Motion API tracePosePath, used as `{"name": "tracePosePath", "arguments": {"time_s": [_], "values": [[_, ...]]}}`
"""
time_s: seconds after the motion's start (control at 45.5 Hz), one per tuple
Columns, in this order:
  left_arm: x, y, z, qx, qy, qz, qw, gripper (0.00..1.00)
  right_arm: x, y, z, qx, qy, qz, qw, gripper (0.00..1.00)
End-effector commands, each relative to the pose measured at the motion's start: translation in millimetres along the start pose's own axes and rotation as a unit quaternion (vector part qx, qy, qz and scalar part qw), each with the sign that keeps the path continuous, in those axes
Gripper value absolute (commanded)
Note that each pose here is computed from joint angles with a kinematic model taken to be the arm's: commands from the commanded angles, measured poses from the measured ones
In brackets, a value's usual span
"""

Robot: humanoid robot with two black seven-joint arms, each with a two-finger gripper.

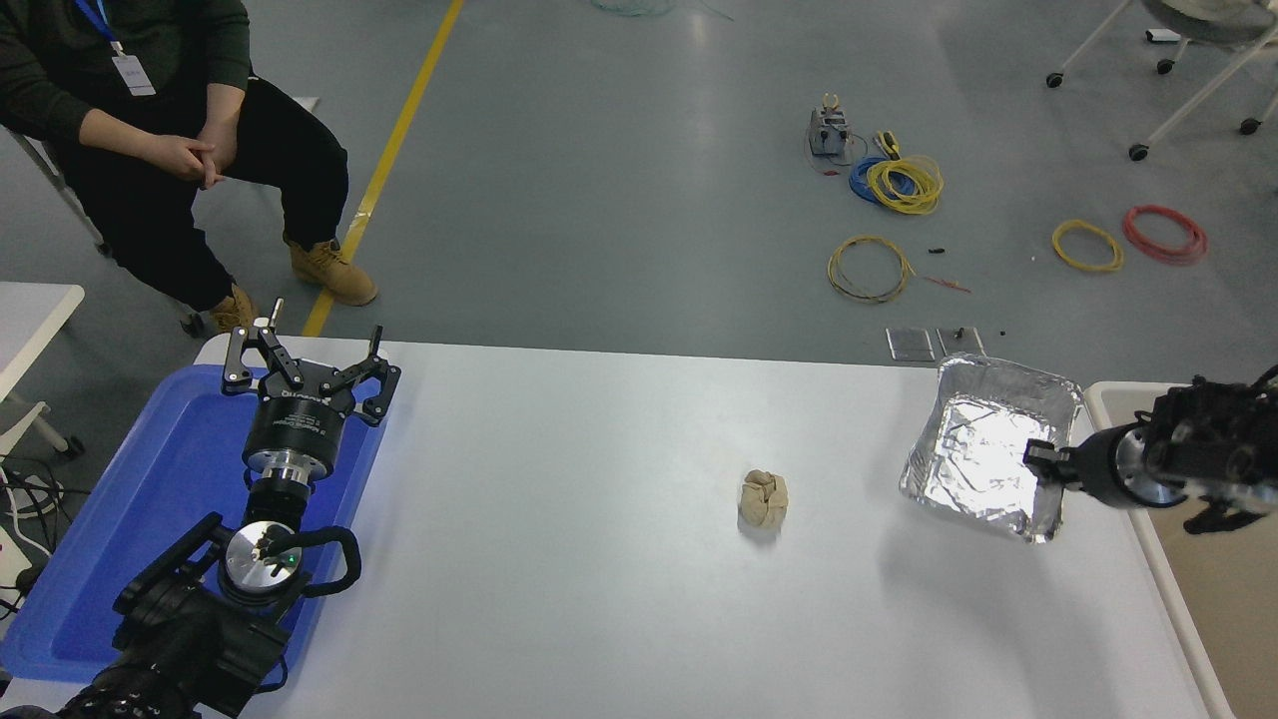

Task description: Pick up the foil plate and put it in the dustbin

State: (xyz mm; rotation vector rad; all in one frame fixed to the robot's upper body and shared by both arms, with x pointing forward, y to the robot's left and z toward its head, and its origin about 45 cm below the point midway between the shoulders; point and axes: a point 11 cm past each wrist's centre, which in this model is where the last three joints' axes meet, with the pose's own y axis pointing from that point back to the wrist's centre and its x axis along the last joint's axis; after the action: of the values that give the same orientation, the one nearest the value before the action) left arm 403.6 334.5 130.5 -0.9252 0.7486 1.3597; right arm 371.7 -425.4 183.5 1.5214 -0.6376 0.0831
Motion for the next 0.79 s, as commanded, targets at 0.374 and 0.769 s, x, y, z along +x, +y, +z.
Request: {"name": "tracePosePath", "arguments": {"time_s": [0.374, 0.769], "values": [[0.7, 0.6, -0.1, 0.000, 0.000, 0.001, 1.000, 1.00, 100.4, 166.7, -57.6, 0.055, 0.041, 0.023, 0.997, 0.00], [0.7, 0.6, -0.1, 0.000, 0.000, 0.001, 1.000, 1.00, 116.7, 204.5, -69.5, 0.062, 0.059, 0.037, 0.996, 0.00]]}}
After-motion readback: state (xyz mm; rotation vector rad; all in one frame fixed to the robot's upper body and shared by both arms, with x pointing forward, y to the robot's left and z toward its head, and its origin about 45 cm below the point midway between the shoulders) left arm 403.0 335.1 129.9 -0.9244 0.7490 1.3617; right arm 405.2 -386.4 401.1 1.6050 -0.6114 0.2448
